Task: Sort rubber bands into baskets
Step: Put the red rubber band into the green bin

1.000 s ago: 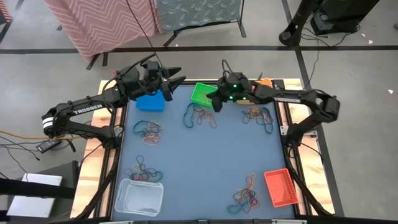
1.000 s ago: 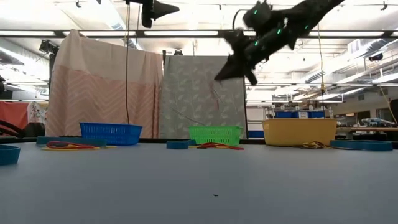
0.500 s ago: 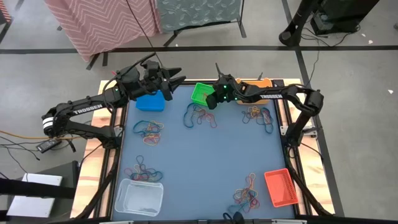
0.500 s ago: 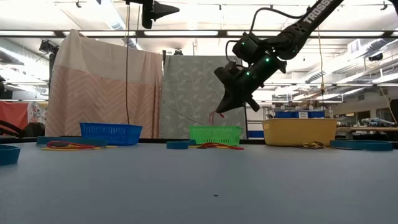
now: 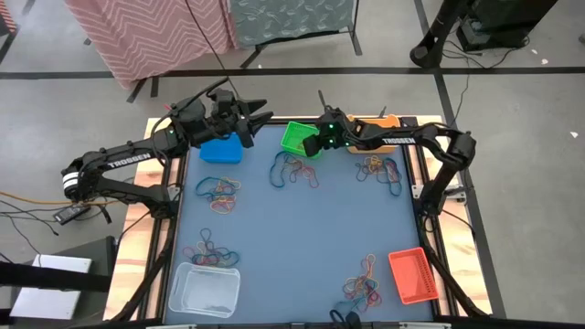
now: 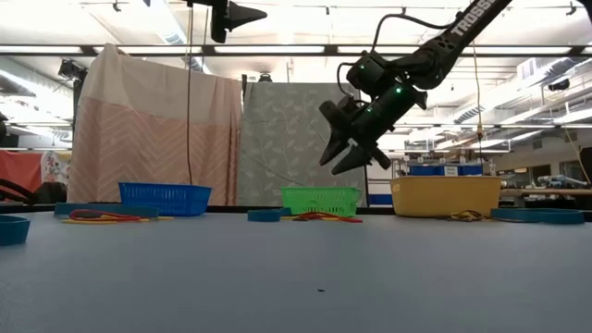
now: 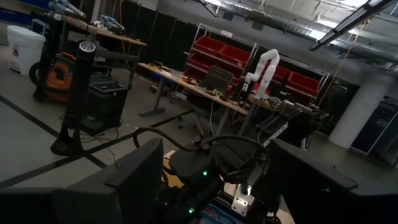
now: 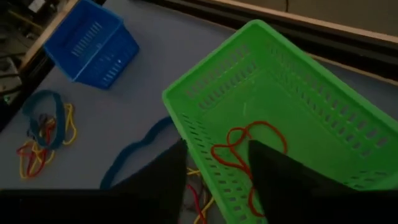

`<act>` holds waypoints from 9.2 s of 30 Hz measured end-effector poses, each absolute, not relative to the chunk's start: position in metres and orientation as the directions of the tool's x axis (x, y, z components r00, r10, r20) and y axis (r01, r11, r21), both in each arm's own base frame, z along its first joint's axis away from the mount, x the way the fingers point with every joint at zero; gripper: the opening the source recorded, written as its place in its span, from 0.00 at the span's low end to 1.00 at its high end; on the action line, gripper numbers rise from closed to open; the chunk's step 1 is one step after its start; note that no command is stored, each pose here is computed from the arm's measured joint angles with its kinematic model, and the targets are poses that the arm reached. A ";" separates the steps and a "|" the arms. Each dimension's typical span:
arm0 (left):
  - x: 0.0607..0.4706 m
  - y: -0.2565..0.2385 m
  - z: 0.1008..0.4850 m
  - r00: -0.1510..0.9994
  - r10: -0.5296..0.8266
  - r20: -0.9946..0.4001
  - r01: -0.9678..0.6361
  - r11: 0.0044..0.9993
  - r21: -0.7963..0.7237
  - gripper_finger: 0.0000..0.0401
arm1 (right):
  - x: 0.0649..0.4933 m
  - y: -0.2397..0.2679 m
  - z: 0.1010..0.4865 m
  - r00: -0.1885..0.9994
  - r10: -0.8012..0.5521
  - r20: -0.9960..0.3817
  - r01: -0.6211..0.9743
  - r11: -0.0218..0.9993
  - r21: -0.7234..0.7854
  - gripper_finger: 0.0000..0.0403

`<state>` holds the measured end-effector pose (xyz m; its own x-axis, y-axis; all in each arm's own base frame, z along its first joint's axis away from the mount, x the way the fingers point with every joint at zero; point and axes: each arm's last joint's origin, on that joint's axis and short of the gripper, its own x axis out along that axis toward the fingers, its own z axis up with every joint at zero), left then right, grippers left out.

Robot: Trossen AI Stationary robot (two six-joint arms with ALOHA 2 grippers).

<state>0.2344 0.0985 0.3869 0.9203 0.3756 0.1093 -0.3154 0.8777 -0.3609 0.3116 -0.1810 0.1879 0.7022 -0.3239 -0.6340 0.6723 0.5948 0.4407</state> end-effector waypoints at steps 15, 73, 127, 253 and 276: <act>0.235 0.098 0.387 0.930 0.351 0.107 -0.293 0.886 -0.358 0.73 | 0.240 -0.124 0.244 0.498 -0.156 -0.853 0.701 0.652 0.290 0.64; 0.234 0.098 0.389 0.928 0.350 0.127 -0.299 0.904 -0.306 0.73 | 0.260 0.138 0.133 -0.075 0.491 -0.868 0.936 0.334 0.108 0.45; 0.234 0.098 0.389 0.923 0.363 0.129 -0.315 0.904 -0.289 0.73 | 0.298 -0.010 0.305 0.792 -0.013 -0.610 0.470 0.650 0.597 0.00; 0.196 0.036 0.152 -0.032 -0.107 -0.994 -0.787 0.615 -0.041 0.46 | 0.269 -0.090 0.278 0.539 -0.154 -0.828 0.555 0.804 0.211 0.65; 0.214 0.038 0.169 -0.070 -0.141 -0.988 -0.674 0.736 -0.057 0.01 | 0.269 -0.090 0.278 0.542 -0.148 -0.827 0.551 0.805 0.217 0.64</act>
<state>0.2141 0.0385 0.1687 -0.0698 -0.1407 -0.9876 -0.6740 0.7365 -0.0573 0.2687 -0.0896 0.2780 0.5422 -0.1480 -0.8271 0.5514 0.8054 0.2173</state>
